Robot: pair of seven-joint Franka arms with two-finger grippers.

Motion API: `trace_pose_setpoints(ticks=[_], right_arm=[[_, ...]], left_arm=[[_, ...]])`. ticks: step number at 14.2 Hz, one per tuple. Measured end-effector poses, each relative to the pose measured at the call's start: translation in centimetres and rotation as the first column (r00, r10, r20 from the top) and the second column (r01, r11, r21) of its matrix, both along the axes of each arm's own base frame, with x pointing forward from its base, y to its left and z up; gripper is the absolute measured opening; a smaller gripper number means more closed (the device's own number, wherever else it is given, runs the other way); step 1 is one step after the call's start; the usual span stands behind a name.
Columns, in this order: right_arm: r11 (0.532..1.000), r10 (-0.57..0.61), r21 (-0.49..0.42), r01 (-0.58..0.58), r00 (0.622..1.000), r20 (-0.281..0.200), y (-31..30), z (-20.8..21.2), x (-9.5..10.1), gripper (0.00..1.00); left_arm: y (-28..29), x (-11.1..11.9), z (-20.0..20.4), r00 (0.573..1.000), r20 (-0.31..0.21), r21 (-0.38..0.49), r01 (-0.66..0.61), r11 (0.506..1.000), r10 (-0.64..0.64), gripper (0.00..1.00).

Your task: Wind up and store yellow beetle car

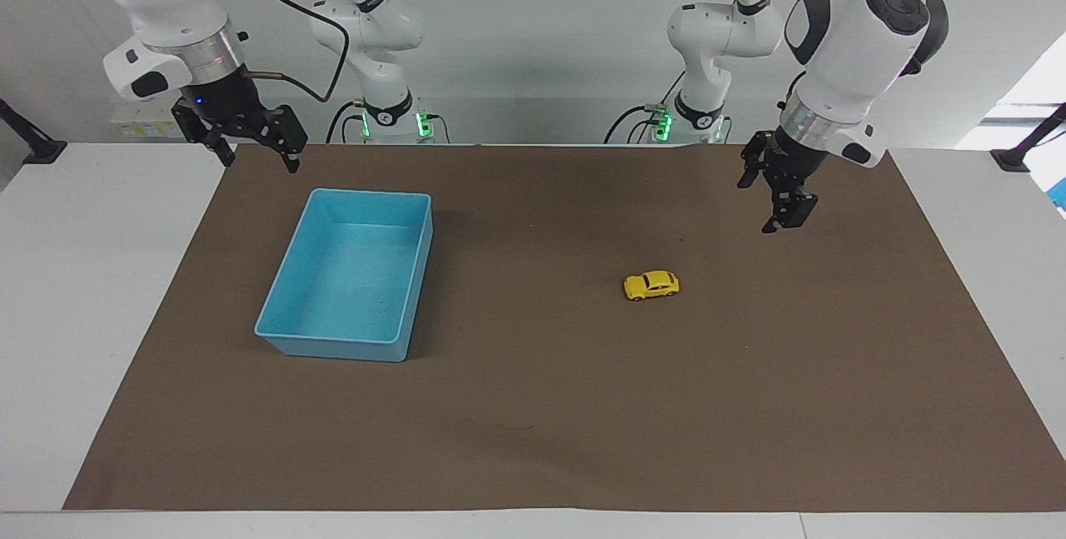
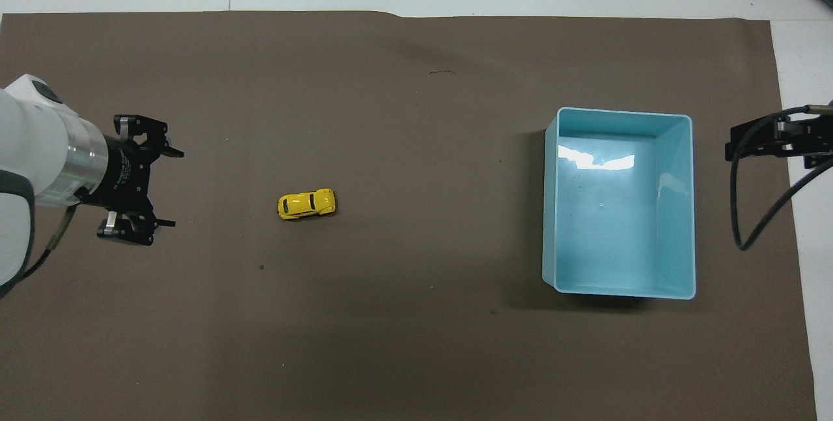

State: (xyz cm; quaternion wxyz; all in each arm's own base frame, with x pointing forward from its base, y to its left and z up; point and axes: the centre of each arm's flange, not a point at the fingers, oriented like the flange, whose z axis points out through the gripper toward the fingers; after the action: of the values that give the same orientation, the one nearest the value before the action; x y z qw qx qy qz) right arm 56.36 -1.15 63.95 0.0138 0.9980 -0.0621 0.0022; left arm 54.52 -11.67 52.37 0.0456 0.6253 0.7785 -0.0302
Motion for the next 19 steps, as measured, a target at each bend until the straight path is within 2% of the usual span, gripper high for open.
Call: trace_pose_setpoints(ticks=[3, 10, 14, 19], right_arm=[[1.0, 0.0, 0.0, 0.0, 1.0, 0.0, 0.0, 0.0, 0.0, 1.0], [1.0, 0.0, 0.0, 0.0, 1.0, 0.0, 0.0, 0.0, 0.0, 1.0], [1.0, 0.0, 0.0, 0.0, 1.0, 0.0, 0.0, 0.0, 0.0, 1.0], [1.0, 0.0, 0.0, 0.0, 1.0, 0.0, 0.0, 0.0, 0.0, 1.0]], left_arm=[[-1.7, 0.8, -3.3, 0.995, -0.013, -0.001, -0.099, 0.995, 0.099, 1.0], [-7.6, -0.1, -12.6, 0.989, -0.076, 0.028, -0.127, 0.991, 0.129, 1.0], [-9.6, -1.4, -16.2, 0.99, -0.059, 0.026, -0.125, 0.992, 0.126, 1.0], [-12.3, -2.5, -16.7, 0.997, -0.019, 0.009, -0.071, 0.997, 0.071, 1.0]])
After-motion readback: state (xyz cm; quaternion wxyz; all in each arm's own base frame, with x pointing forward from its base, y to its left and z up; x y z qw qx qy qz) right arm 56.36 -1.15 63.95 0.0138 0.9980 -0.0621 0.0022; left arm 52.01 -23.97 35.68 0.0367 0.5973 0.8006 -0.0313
